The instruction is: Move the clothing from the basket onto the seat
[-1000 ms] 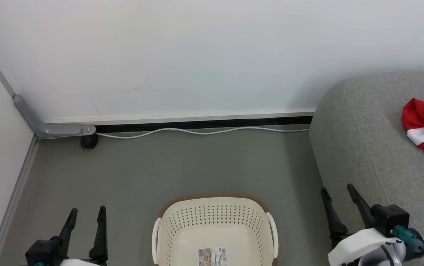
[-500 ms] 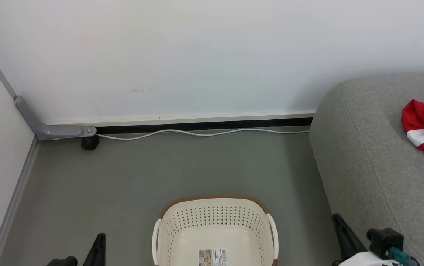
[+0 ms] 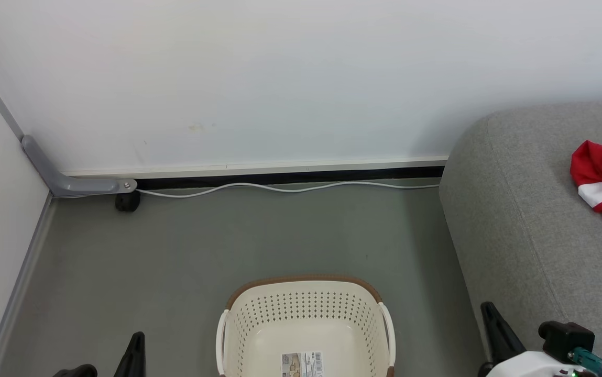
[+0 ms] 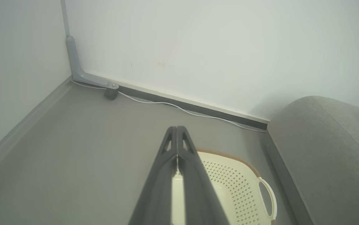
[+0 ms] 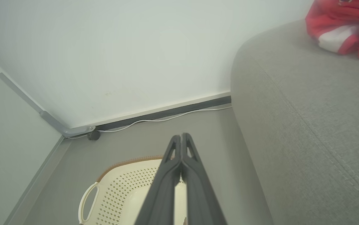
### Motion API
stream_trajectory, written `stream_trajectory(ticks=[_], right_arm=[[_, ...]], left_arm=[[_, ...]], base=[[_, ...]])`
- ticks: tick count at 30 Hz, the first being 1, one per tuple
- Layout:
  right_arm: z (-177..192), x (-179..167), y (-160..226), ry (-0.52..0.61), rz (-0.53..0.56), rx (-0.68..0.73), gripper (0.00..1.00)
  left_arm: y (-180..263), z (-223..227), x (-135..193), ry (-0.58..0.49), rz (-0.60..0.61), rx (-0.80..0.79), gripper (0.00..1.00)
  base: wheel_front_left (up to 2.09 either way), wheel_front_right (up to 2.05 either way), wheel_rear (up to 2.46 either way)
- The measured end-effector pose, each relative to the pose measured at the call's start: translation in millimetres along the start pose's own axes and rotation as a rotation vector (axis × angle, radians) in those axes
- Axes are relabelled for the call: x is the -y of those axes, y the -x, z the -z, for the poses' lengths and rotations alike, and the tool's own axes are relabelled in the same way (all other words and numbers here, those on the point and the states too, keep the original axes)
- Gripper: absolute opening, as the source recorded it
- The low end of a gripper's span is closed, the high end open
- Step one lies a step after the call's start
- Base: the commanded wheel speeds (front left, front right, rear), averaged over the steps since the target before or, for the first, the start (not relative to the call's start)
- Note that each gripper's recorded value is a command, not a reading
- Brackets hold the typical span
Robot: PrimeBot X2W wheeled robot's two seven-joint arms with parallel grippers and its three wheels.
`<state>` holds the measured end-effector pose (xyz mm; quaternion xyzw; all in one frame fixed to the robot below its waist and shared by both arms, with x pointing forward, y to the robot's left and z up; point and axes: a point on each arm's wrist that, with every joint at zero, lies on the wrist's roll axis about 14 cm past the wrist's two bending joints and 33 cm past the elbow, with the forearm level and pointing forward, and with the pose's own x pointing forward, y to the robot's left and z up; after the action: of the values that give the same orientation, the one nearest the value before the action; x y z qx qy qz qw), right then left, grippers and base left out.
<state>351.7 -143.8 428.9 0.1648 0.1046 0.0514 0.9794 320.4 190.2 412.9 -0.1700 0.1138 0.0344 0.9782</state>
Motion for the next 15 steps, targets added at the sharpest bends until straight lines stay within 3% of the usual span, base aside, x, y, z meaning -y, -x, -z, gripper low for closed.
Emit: stream_trajectory(ticks=[15], right_arm=[[-7.5,9.6,-1.4,-0.171,0.046,0.017,0.00]], left_arm=[[-5.2,-7.3,-0.2,0.167,-0.016,0.009,0.00]], base=[[0.00,0.00,0.00]])
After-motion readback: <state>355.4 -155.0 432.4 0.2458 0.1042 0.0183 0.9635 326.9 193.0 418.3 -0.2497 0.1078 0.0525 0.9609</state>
